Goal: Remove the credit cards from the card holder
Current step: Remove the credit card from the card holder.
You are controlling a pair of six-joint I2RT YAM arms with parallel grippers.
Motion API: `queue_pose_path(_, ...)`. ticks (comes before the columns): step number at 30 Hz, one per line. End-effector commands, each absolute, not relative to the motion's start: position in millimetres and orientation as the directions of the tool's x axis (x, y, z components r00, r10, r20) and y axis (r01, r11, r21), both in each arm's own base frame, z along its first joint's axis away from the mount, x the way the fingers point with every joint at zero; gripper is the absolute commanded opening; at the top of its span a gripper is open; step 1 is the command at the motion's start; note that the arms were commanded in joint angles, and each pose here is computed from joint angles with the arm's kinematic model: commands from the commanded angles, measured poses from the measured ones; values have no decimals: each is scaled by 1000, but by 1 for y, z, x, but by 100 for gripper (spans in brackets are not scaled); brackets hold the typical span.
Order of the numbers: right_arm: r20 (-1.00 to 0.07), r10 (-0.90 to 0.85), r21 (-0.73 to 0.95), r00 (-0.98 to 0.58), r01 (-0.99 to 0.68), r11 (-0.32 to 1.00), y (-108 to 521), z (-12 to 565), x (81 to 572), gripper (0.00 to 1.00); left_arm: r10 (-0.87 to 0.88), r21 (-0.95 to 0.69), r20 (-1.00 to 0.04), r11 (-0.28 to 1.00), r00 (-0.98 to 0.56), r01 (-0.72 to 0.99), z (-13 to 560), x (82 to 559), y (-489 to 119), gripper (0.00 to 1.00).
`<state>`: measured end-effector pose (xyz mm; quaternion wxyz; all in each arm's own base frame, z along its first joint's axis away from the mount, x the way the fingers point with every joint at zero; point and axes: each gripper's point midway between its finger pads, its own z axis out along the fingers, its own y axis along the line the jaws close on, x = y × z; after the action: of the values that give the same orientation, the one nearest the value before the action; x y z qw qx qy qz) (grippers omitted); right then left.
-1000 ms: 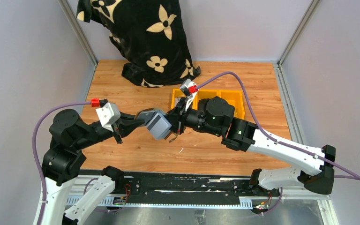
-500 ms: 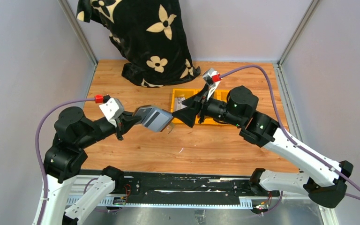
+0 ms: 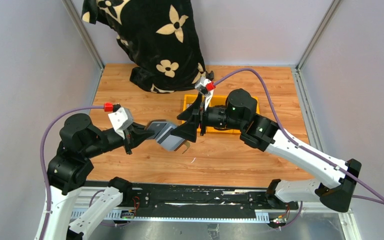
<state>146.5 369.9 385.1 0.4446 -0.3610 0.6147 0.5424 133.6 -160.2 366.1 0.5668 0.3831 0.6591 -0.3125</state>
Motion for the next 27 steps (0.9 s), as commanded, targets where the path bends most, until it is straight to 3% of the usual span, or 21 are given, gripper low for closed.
queue_pose_path(1,-961,40,275,-274,-961,32,379,409,124,77,122,13,-991,465,-49,885,380,124,-166,0)
queue_pose_path(7,-945,-35,325,-324,-946,-13,396,385,116,76,115,2,-992,461,-58,887,383,123,-167,0)
queue_pose_path(10,-936,-60,349,-348,-937,-12,399,374,115,60,111,-2,-992,458,-60,889,385,122,-168,0)
queue_pose_path(15,-937,-55,347,-344,-935,-68,397,377,104,16,97,-42,-991,406,-89,913,384,112,-173,0)
queue_pose_path(16,-939,-52,344,-340,-933,-105,395,379,98,10,95,-64,-990,387,-109,920,382,109,-176,5)
queue_pose_path(18,-946,-43,325,-322,-930,-174,391,386,86,1,94,-114,-984,339,-154,934,379,101,-180,37)
queue_pose_path(19,-947,-47,319,-316,-926,-201,389,388,81,0,96,-147,-978,308,-185,940,377,97,-183,52)
queue_pose_path(21,-952,-57,306,-301,-919,-249,384,389,72,0,94,-216,-965,259,-247,941,374,89,-188,68)
queue_pose_path(24,-959,-82,283,-271,-909,-305,376,388,59,0,99,-282,-948,187,-303,941,372,78,-193,70)
queue_pose_path(27,-963,-99,269,-251,-906,-328,371,388,53,0,112,-338,-930,110,-349,935,373,68,-196,64)
